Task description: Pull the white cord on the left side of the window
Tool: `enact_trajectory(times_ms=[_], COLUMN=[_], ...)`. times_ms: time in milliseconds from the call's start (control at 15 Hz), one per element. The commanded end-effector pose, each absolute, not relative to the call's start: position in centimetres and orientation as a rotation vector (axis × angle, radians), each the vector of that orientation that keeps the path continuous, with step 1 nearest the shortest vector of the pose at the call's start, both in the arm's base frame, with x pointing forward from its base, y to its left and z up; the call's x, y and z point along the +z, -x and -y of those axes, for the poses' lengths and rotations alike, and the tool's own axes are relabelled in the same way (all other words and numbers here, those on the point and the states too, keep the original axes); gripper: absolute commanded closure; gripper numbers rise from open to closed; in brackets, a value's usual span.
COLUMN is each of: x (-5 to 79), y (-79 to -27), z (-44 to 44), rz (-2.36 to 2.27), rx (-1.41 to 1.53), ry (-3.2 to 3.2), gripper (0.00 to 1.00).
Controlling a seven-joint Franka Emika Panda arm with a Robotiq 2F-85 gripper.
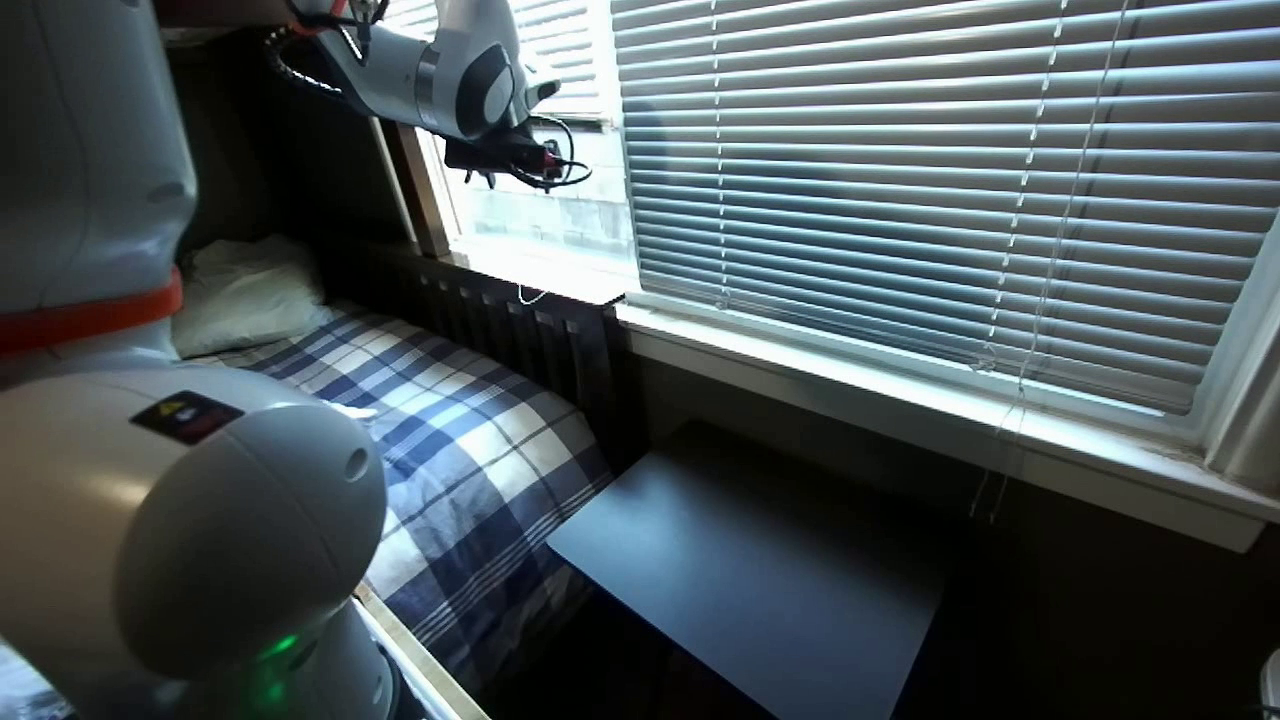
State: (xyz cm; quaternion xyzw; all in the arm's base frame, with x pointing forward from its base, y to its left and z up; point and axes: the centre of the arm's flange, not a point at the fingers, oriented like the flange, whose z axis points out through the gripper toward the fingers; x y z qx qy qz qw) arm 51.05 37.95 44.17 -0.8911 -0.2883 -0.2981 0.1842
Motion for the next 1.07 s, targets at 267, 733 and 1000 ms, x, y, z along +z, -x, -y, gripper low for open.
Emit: enact_trajectory(times_ms=[267, 733, 1000], x=[41.2, 40.7, 40.3], y=[-55.1, -56.3, -56.5], z=[-40.9, -42.5, -43.0], rz=[0.731, 0.617, 0.571], rx=[-0.967, -1.039, -1.066], ry=[2.437, 2.416, 2.422], gripper=[0.00, 0.06, 0.35])
